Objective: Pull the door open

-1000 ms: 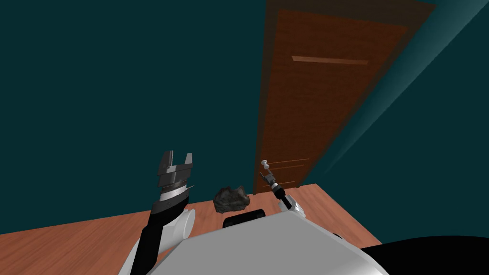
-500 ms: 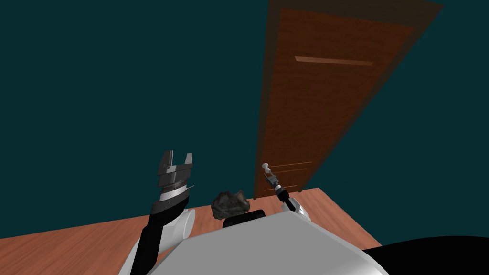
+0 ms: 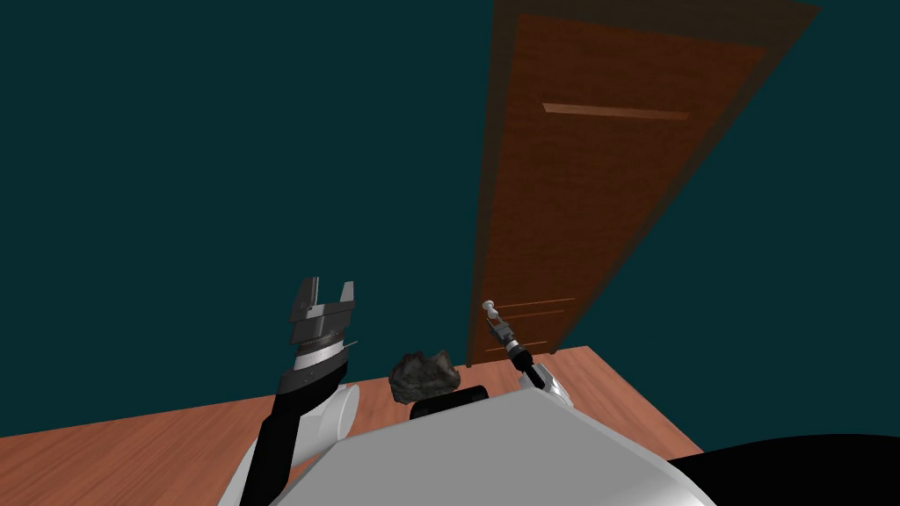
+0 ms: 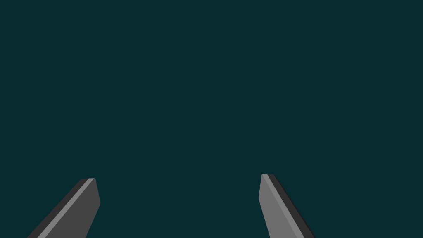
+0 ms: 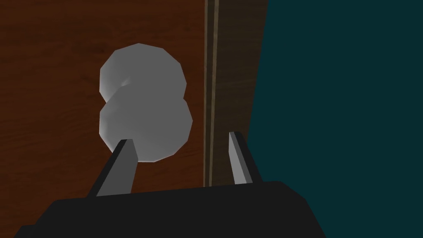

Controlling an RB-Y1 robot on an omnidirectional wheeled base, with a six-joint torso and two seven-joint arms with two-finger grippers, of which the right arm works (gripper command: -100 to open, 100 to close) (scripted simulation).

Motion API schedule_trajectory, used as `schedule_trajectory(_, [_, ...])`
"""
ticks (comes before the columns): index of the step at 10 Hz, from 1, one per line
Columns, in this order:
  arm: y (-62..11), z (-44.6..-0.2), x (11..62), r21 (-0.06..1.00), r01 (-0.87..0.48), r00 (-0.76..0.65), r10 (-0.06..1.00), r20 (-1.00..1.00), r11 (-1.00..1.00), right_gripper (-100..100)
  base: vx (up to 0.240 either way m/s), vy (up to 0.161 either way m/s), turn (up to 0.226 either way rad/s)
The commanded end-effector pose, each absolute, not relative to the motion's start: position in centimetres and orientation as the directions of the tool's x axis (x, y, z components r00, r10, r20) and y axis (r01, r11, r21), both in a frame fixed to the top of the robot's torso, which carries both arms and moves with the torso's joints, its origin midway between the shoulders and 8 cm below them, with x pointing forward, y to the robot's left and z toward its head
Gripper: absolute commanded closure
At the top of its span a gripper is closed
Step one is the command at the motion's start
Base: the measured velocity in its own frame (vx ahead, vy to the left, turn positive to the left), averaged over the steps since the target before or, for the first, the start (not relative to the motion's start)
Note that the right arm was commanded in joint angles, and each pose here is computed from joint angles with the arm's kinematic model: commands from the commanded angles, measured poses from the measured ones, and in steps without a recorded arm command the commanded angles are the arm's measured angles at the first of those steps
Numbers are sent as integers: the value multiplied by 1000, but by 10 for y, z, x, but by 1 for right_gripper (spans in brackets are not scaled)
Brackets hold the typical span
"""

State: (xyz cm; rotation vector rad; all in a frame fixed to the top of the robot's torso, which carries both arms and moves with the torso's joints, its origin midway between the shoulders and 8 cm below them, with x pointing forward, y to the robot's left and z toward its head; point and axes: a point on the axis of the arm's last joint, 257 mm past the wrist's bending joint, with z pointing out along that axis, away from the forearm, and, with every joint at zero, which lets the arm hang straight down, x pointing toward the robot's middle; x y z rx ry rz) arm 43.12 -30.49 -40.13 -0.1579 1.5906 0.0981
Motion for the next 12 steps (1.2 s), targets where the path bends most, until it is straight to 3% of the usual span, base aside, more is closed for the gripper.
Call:
schedule_trajectory(1, [-311,-392,440,-50,-154,0,-51,-999,987,-100,-1,4,-10])
schedule_trajectory(4, [-311,-392,440,-50,-154,0,-51,-999,987,-100,0,1,-4])
schedule_trajectory(7, [-292,-398,442,-50,-158,-6,-52,-999,986,-100,-87,-82,128])
schedule_trajectory(12, [-280,-395,450,-58,-153,1,-59,-998,987,-100,-6,-51,11])
